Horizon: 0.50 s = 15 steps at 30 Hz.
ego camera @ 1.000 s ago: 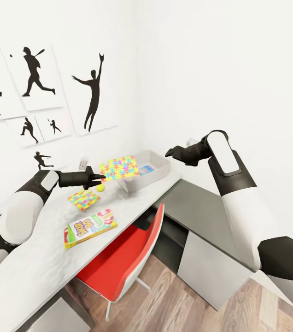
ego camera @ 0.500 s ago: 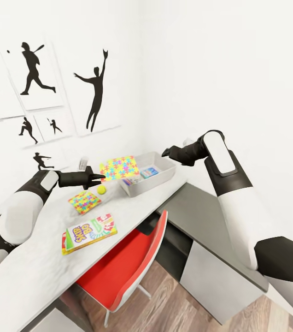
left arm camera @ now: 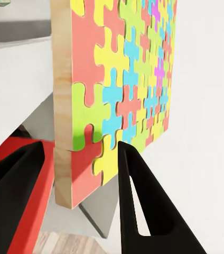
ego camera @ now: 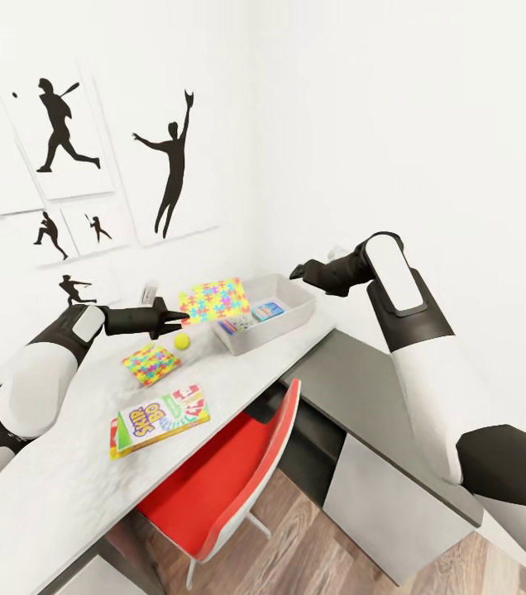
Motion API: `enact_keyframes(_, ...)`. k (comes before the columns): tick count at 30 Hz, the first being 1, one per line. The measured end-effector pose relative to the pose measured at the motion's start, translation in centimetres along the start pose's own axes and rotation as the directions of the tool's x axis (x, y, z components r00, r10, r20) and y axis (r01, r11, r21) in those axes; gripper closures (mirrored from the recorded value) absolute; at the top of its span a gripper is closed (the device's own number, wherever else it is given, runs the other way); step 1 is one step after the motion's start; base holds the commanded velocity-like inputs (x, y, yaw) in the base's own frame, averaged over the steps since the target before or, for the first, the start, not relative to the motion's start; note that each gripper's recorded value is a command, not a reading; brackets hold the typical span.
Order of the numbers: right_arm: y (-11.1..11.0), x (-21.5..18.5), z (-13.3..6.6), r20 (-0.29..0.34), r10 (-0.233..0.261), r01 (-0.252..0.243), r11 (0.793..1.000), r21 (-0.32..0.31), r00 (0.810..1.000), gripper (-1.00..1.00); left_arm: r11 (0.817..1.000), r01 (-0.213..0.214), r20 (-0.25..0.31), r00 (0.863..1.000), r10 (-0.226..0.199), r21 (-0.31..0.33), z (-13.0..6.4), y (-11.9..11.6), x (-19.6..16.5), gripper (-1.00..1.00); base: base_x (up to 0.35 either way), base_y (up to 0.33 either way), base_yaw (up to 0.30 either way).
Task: Put all the toys in the child's room - the three board games (two on the bed and one on the table), the two jigsaw puzzles on the table, and the tennis ball on the table - inside the toy box on the table in the child's room.
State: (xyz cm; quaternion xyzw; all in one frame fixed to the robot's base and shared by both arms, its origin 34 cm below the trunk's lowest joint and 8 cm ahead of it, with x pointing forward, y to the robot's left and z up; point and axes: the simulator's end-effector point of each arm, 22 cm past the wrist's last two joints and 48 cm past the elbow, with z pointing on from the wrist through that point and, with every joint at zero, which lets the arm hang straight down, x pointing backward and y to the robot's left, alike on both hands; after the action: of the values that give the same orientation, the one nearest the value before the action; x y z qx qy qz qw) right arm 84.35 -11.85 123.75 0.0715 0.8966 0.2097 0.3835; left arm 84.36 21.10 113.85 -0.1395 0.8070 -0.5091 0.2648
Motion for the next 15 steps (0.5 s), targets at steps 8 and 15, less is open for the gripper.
enact_keyframes(8, 0.7, -0.3, -0.7, 0.010, -0.006, 0.006, 1.000, -0.007, 1.000, -1.00, 1.000, -0.010, 0.006, 1.000, 0.010, 0.006, -0.4, -0.8, -0.1, 1.00, 0.165, 0.000, 0.000)
enact_keyframes(15, 1.2, -0.6, -1.4, 0.018, -0.011, 0.011, 1.000, -0.013, 1.000, -1.00, 1.000, -0.019, 0.010, 1.000, 0.019, 0.011, -0.7, -1.6, -0.2, 1.00, 0.015, -0.098, 0.000)
